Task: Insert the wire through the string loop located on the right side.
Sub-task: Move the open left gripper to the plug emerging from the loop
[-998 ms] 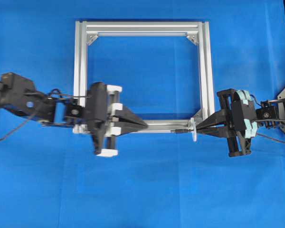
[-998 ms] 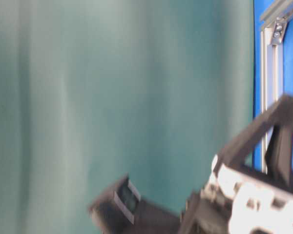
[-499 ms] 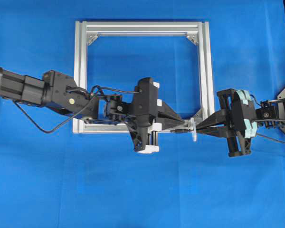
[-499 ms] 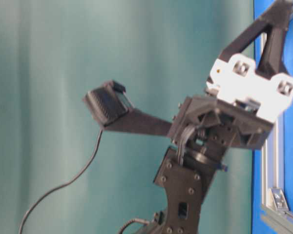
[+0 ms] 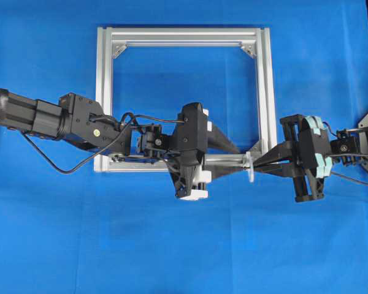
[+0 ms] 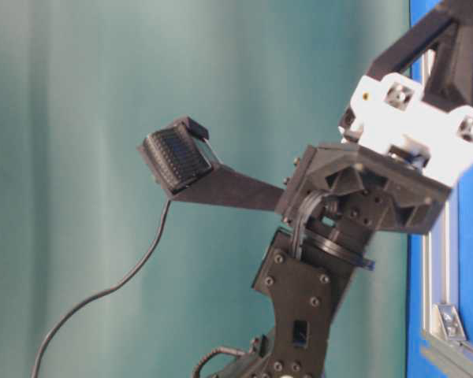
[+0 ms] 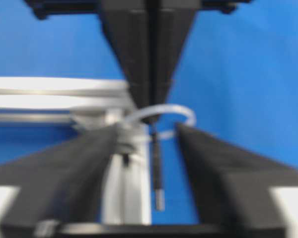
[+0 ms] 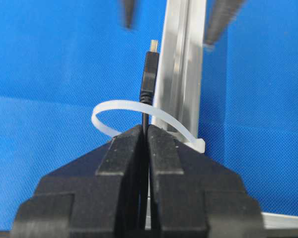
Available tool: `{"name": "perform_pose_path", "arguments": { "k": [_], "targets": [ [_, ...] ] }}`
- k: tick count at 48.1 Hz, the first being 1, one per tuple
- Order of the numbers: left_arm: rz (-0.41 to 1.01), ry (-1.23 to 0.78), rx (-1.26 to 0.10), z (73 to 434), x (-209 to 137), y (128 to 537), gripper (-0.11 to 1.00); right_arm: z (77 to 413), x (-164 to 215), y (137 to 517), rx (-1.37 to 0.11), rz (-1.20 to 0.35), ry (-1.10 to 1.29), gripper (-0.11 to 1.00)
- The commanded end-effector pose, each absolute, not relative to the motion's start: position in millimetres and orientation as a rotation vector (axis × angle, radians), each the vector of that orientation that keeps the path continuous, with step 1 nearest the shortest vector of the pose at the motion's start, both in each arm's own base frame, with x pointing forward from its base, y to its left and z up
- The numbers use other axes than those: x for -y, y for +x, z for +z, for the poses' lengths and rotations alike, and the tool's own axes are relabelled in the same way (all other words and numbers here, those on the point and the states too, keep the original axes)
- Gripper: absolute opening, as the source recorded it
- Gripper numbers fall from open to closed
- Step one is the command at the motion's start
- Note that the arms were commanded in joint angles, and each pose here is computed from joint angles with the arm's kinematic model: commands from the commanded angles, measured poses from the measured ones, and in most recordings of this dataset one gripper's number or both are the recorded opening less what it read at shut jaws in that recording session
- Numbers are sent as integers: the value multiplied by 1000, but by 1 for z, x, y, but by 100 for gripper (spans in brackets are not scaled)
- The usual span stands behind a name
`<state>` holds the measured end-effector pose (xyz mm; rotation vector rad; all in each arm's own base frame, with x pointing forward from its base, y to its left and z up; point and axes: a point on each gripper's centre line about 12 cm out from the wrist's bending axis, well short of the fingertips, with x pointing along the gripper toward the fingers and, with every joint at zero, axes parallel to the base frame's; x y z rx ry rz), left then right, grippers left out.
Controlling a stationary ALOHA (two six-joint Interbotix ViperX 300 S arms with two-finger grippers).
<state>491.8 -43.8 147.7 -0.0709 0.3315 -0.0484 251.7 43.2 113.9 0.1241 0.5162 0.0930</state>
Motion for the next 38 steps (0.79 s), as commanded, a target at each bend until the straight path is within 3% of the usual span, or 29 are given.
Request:
{"name": "perform_pose_path", "arguments": {
  "k": [1, 7, 15, 38],
  "targets": [
    [-58, -73, -287, 164, 48, 496, 62, 120, -43, 257, -487, 92, 128, -4],
    [-58, -73, -287, 164, 48, 497, 88, 120, -43, 257, -489, 92, 128, -4],
    [-57, -74, -286, 164, 48, 498, 81, 120, -43, 257, -490, 92, 128, -4],
    [-61, -69, -337, 120, 54, 509, 82, 120, -44, 257, -490, 93, 127, -4]
  ]
}}
